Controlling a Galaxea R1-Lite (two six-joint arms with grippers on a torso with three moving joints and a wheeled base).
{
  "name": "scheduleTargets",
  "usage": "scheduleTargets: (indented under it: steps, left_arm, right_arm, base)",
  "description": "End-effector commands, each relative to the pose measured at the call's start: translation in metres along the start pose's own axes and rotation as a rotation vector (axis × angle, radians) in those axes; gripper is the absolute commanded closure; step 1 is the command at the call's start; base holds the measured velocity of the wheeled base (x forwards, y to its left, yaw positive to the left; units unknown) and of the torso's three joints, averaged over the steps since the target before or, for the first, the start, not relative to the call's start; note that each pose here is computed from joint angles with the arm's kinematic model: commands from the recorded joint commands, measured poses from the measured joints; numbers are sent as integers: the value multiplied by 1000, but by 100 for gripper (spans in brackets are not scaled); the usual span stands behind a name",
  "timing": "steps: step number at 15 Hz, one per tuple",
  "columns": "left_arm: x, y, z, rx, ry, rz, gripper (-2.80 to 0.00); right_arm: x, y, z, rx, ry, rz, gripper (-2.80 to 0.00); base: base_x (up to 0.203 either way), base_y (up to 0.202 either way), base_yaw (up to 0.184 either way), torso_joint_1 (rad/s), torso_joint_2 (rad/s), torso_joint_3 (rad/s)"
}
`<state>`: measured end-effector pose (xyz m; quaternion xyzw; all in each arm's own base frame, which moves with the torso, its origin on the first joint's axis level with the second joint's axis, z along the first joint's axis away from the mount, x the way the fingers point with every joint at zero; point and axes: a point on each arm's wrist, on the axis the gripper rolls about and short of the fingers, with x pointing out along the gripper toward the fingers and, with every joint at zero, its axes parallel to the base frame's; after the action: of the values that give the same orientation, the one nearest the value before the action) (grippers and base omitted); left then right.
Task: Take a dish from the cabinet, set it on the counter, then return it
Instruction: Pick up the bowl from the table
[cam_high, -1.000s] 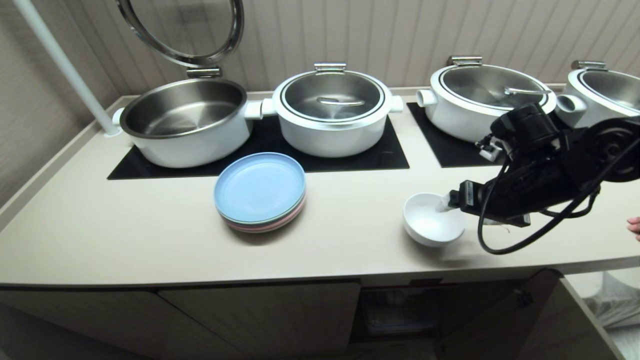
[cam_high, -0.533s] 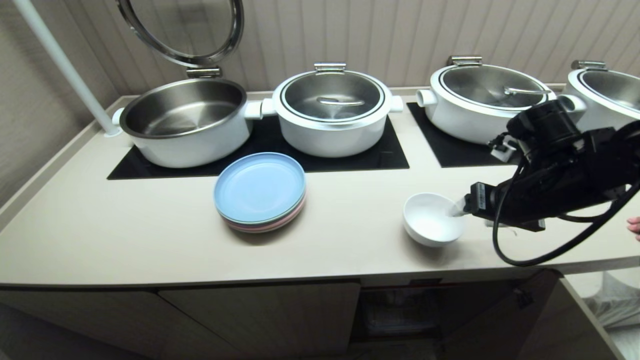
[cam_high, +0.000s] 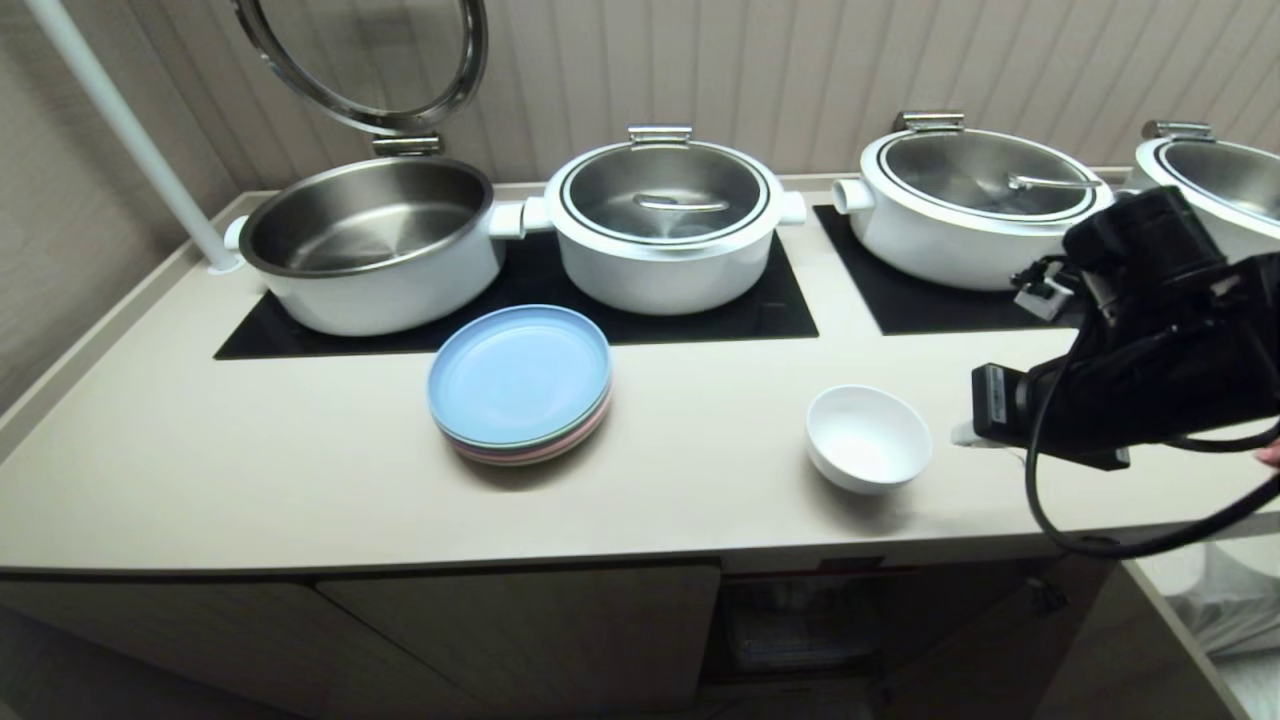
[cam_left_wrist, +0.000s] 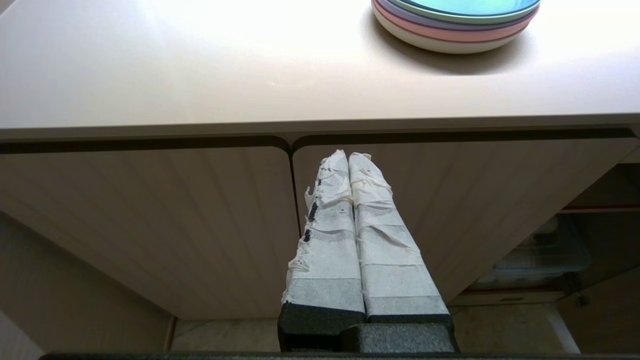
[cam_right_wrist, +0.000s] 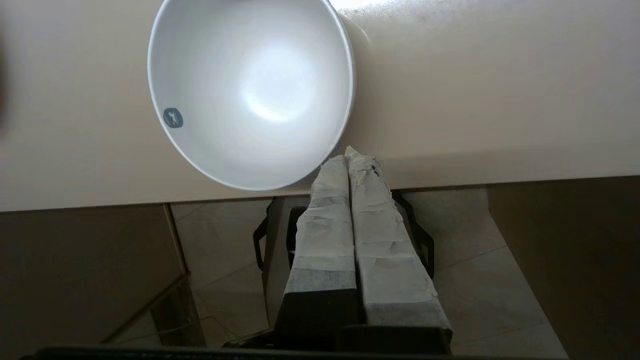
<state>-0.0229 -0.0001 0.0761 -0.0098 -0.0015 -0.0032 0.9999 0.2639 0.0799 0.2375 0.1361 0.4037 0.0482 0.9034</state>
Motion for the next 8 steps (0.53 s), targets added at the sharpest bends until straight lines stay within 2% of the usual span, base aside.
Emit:
scheduleTargets:
  steps: [1, 3, 8]
  left_arm:
    - [0, 0, 0, 0, 0, 2, 0]
    - [0, 0, 0, 0, 0, 0, 0]
    - [0, 0, 0, 0, 0, 0, 0]
  right_arm:
    - [-12, -3, -5, 4, -14, 5, 0]
    - [-19, -7, -13, 3, -21, -7, 0]
    - [-40, -18, -30, 6, -96, -120, 0]
  base:
    - [0, 0, 0, 0, 0, 0]
    - [0, 0, 0, 0, 0, 0]
    - [0, 0, 0, 0, 0, 0]
